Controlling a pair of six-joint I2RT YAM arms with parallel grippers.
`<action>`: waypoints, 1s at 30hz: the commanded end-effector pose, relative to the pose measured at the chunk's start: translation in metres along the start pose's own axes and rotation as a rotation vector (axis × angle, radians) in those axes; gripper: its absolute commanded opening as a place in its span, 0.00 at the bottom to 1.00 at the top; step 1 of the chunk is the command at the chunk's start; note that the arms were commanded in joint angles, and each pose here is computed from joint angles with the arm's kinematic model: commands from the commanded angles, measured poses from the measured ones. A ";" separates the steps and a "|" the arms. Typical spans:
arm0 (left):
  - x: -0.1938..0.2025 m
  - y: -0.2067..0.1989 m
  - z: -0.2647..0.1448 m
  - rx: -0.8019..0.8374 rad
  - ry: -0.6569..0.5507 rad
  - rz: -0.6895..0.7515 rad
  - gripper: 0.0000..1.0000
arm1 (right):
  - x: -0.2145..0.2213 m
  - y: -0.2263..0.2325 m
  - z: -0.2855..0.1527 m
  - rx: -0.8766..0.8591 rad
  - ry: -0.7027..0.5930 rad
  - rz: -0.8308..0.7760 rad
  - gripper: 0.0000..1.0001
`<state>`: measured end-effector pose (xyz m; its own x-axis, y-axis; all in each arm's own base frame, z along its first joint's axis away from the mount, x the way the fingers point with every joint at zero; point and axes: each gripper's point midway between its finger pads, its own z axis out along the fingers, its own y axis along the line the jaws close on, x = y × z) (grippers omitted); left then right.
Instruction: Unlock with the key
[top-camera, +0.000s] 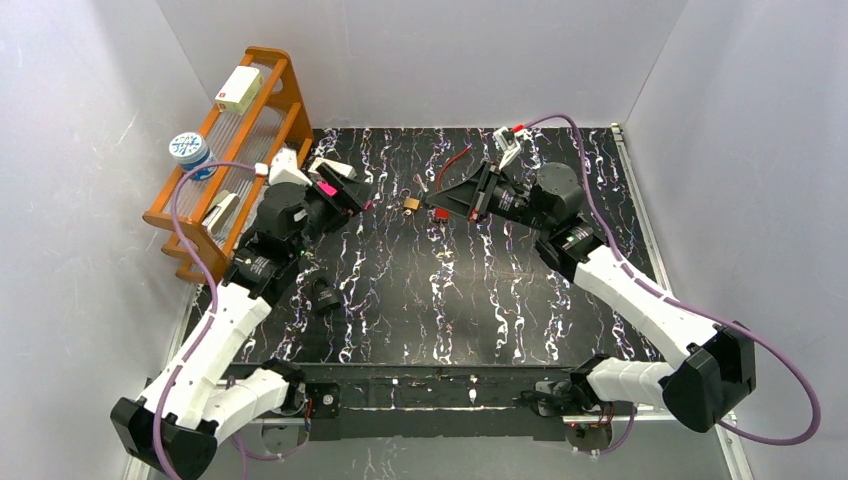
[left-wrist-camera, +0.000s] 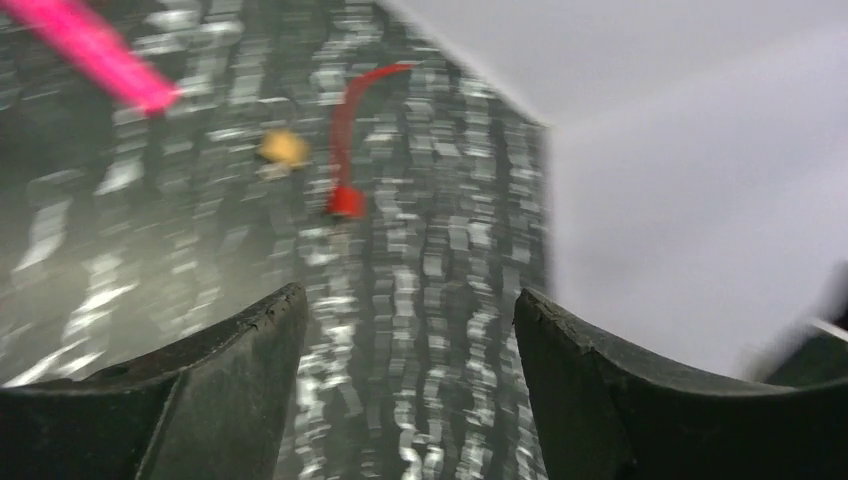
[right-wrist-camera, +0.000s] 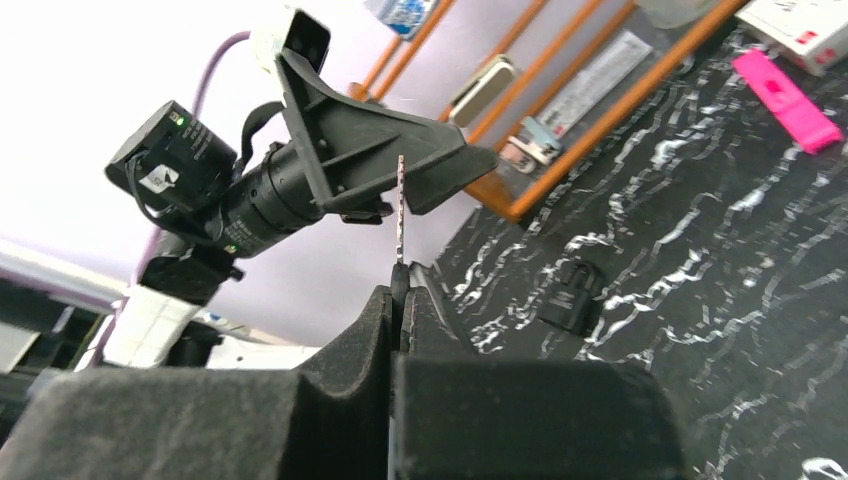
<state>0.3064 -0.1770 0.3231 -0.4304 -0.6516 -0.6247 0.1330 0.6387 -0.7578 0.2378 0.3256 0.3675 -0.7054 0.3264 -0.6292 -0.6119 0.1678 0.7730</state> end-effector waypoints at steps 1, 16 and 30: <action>0.006 0.136 -0.050 -0.682 -0.045 0.081 0.74 | -0.004 -0.023 -0.011 0.142 -0.048 -0.057 0.01; 0.111 0.243 -0.085 -0.935 0.295 0.157 0.98 | 0.014 -0.053 -0.012 0.233 0.001 -0.011 0.01; 0.136 0.285 -0.063 -1.007 0.635 0.239 0.95 | 0.016 -0.049 -0.014 0.218 0.015 -0.028 0.01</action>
<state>0.2202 -0.0556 0.0315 -0.8570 -0.3783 -0.3498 -0.4158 0.9088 0.0358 0.2517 0.3105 0.3103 -0.7209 0.3023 -0.6237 -0.5071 0.3834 0.7719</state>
